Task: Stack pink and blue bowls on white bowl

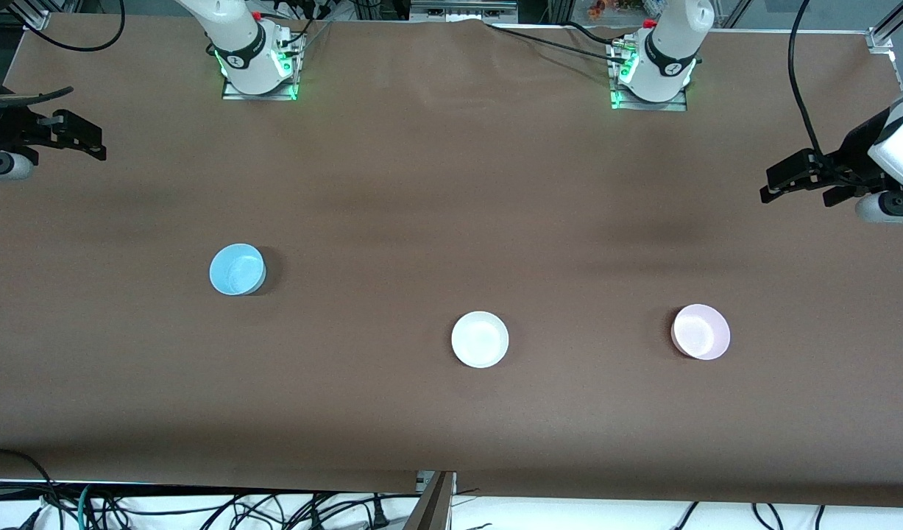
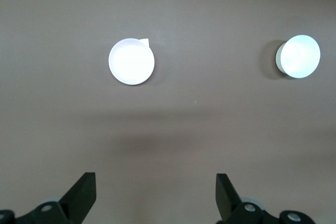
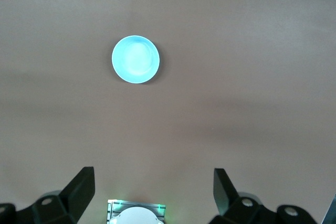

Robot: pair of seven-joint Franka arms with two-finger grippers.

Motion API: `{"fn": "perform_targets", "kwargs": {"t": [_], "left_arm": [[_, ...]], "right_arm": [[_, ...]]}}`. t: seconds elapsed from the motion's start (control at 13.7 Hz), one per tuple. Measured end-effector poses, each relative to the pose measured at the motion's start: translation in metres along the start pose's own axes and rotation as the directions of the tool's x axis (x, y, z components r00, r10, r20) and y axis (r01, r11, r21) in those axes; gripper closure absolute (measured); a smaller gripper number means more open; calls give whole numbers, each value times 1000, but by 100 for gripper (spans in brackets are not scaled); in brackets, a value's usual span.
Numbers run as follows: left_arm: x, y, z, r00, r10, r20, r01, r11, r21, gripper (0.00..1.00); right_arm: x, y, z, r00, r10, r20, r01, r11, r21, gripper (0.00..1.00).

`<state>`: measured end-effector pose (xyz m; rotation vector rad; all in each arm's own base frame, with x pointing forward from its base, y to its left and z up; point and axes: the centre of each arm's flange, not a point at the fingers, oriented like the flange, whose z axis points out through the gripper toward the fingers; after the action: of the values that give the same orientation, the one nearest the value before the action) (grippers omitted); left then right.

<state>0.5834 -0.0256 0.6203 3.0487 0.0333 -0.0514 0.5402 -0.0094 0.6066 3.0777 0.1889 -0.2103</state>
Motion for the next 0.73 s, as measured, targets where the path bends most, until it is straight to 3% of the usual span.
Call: {"fn": "perform_targets", "kwargs": {"t": [0.73], "left_arm": [[11, -4, 17, 1000, -9, 16, 9, 1000, 3, 0]], "right_arm": [[1, 0, 1, 1000, 1, 3, -1, 1000, 0, 0]]}}
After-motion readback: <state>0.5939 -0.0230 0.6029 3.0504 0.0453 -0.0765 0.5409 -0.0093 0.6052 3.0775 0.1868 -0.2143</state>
